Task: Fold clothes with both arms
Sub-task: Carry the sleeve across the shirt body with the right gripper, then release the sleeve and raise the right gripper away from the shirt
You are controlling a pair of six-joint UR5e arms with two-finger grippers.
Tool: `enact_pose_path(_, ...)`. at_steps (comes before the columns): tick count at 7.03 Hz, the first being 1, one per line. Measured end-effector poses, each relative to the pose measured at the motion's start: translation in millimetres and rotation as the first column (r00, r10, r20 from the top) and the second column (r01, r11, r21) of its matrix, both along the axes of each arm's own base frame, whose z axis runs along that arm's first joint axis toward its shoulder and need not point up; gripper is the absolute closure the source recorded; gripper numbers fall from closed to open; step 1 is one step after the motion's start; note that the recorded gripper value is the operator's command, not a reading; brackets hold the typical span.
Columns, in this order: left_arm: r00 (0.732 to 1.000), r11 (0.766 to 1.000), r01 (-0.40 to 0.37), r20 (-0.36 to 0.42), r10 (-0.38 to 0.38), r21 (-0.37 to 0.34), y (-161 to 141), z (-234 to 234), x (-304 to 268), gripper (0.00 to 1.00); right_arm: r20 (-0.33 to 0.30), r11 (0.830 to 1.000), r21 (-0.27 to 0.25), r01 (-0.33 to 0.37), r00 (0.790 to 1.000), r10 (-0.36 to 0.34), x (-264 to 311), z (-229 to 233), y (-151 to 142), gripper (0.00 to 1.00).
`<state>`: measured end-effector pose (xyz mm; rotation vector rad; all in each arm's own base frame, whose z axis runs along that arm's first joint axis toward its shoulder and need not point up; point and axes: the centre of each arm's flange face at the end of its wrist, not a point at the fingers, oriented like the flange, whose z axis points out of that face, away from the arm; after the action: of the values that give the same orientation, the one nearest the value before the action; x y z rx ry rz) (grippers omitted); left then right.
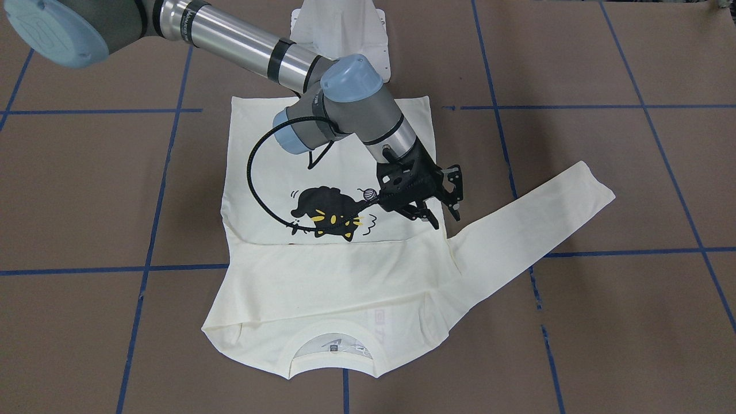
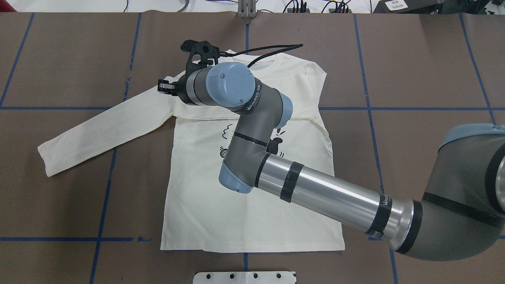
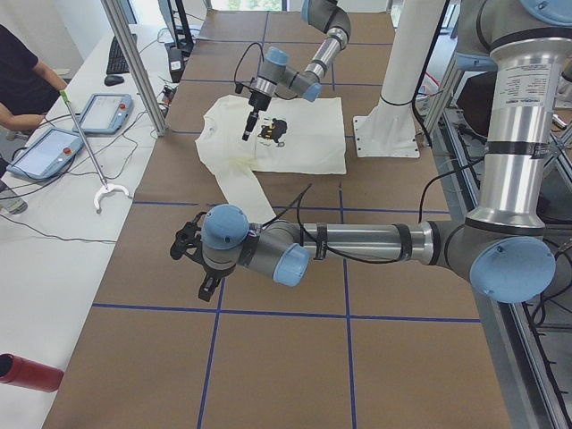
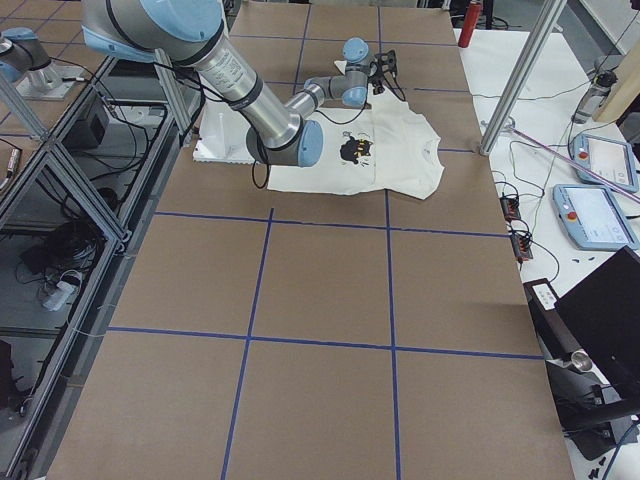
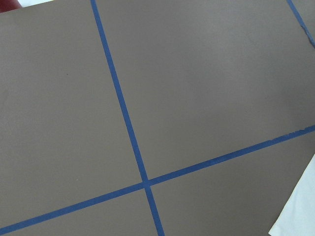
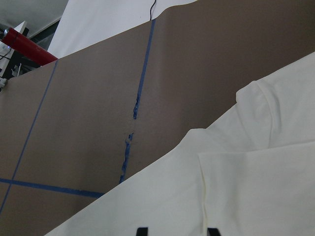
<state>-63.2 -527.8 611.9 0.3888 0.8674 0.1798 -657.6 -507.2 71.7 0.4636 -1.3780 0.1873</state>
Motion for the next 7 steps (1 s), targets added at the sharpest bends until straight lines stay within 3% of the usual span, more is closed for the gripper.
enact_pose_path(2,1.000,1.000,0.007,-0.004,-0.007,-0.017,-1,2,2,0.00,-0.015,0.999,-0.044,-0.030,0.999,0.029,-9,4,4,0.00)
enact_pose_path(4,0.998,0.996,0.063,-0.021,-0.064,-0.061,-7,-8,34,0.00,-0.115,0.992,-0.127,-0.007,0.993,-0.008,17,6,-26,0.00)
enact_pose_path(6,0.980,0.975,0.189,-0.043,-0.196,-0.119,14,-16,99,0.00,-0.265,0.967,-0.251,0.035,0.959,-0.104,97,11,-58,0.00)
enact_pose_path(7,0.962,0.954,0.260,-0.042,-0.269,-0.151,39,-18,126,0.00,-0.340,0.961,-0.273,0.041,0.930,-0.136,141,32,-62,0.00)
